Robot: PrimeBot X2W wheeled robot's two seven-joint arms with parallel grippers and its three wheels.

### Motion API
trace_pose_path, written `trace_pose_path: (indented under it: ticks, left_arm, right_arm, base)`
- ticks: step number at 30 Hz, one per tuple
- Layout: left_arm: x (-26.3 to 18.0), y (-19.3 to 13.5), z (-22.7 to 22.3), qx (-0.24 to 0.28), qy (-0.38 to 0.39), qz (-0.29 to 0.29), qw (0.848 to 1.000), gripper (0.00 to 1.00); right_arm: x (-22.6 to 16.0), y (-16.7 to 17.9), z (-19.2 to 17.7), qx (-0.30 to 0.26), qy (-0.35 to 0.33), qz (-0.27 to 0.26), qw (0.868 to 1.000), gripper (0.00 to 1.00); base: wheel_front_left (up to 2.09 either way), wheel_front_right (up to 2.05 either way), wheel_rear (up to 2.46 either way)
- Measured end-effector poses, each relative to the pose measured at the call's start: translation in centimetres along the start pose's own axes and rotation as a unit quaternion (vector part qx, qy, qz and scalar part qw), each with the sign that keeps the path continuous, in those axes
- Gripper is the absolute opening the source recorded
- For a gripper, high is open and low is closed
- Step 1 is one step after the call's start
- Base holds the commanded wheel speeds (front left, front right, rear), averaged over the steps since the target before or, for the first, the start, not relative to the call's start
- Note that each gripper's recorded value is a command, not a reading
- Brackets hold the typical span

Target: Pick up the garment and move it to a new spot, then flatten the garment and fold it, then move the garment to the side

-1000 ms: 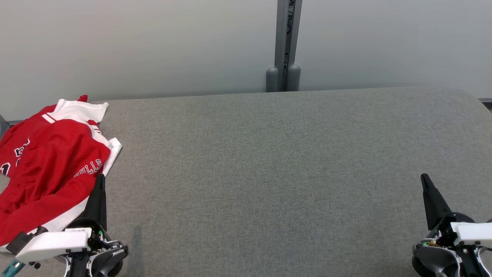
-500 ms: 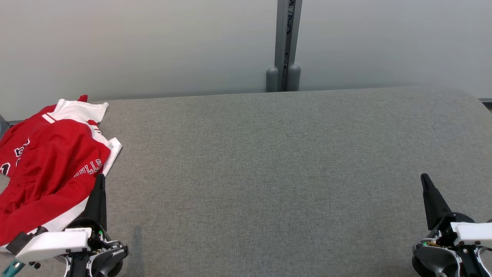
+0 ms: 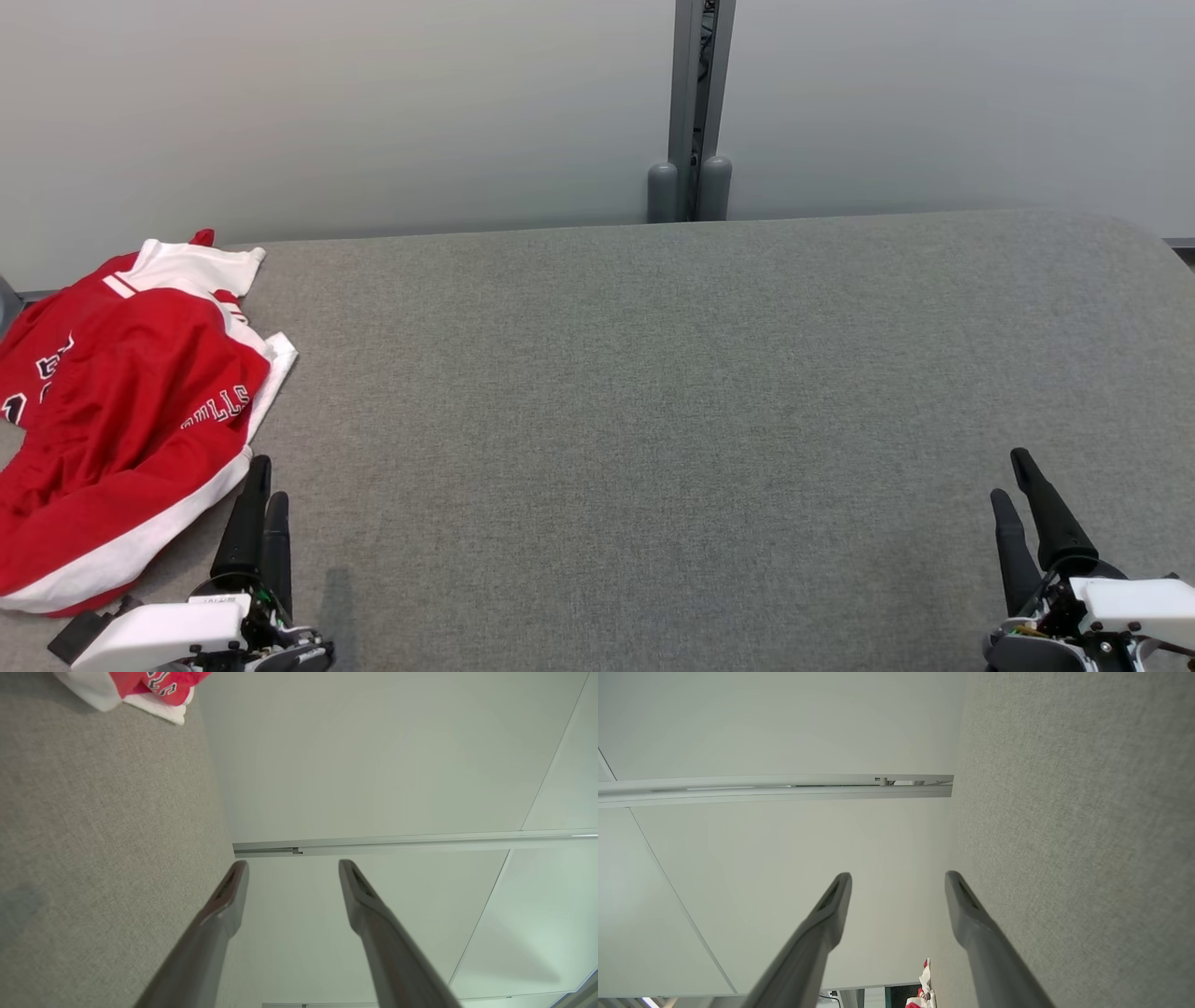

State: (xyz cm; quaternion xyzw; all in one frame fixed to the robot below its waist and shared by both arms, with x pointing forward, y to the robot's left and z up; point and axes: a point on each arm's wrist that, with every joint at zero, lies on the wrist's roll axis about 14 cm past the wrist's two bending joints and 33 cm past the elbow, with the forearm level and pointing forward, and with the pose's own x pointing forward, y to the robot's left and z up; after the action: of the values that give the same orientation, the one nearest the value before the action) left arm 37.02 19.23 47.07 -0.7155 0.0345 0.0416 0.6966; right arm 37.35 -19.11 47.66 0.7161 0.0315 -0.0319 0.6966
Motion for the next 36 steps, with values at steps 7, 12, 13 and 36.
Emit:
trace_pose_path:
  ticks: [7, 12, 13, 36]
  left_arm:
    - [0.1, -0.5, -0.2, 0.007, -0.006, -0.008, 1.000, 1.00]
    - [0.2, -1.3, -0.4, 0.029, -0.009, -0.019, 0.999, 1.00]
    - [0.2, -1.4, -0.3, 0.034, -0.009, -0.020, 0.999, 1.00]
    - [0.5, -3.3, -0.6, 0.287, -0.028, -0.029, 0.957, 1.00]
  right_arm:
    - [0.2, 1.0, -0.3, 0.008, -0.004, 0.017, 1.000, 1.00]
    - [0.3, 2.0, -0.5, 0.008, -0.007, 0.031, 0.999, 1.00]
    - [0.4, 2.1, -0.5, 0.007, -0.007, 0.033, 0.999, 1.00]
    - [1.0, 5.1, -1.6, -0.233, -0.011, 0.079, 0.969, 1.00]
  base:
    - [0.00, 0.00, 0.00]
    - [0.00, 0.00, 0.00]
    - [0.00, 0.00, 0.00]
    - [0.00, 0.00, 0.00]
